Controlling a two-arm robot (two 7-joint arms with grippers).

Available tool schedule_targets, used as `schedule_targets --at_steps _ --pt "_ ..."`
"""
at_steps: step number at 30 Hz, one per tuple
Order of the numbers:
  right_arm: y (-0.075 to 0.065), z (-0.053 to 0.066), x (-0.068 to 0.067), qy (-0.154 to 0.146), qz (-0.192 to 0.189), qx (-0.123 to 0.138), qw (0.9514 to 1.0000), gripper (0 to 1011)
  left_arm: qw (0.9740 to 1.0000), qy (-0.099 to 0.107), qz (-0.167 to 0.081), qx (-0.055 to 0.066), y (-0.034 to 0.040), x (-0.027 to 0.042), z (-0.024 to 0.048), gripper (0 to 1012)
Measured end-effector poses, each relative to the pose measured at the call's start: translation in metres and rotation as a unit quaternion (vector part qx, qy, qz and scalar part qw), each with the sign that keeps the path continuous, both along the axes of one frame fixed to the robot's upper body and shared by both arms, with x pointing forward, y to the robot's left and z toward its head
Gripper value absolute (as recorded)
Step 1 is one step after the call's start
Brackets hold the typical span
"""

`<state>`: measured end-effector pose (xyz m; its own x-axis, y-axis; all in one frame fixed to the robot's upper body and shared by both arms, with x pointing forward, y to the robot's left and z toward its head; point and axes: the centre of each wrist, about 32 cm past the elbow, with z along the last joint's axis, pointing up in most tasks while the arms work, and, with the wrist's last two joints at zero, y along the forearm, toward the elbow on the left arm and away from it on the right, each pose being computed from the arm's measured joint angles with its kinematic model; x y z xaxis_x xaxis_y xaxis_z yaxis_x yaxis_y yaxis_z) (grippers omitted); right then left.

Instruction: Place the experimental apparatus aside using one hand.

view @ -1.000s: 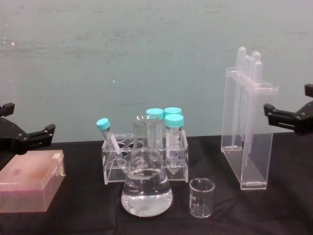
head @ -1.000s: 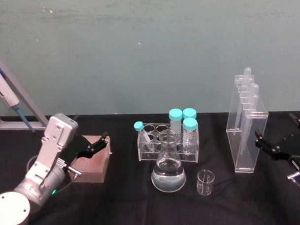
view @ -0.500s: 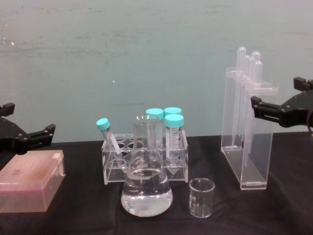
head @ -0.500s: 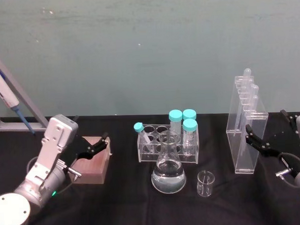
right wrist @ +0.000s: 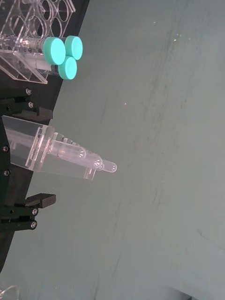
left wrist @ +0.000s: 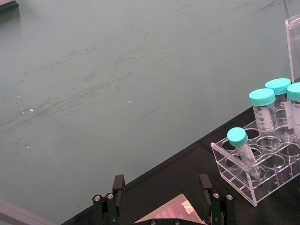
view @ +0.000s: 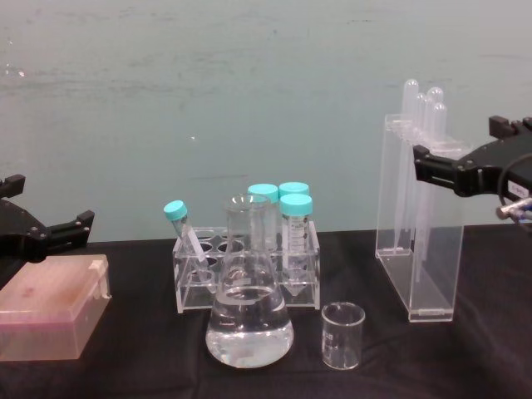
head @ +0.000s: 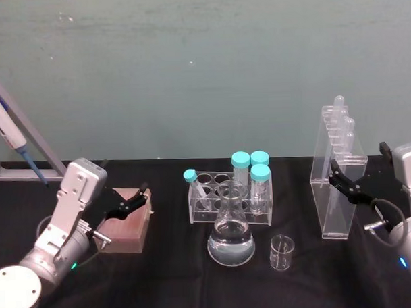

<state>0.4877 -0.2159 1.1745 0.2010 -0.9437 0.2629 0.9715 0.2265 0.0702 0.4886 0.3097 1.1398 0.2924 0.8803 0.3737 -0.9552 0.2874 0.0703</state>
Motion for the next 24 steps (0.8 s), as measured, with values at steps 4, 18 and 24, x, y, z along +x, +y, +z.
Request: schedule_targets --at_steps 4,18,24 --pt "0.005 0.001 0.001 0.001 -0.006 0.003 1.0000 1000 1.0000 0.000 0.000 0.000 0.0000 0.0000 0.0000 1000" --pt "0.013 0.001 0.006 0.006 -0.030 0.028 0.9991 1000 1.0000 0.000 0.000 0.000 0.0000 0.0000 0.0000 1000" --pt "0.016 0.000 0.010 0.012 -0.030 0.050 0.9982 1000 1.0000 0.000 0.000 0.000 0.0000 0.0000 0.0000 1000"
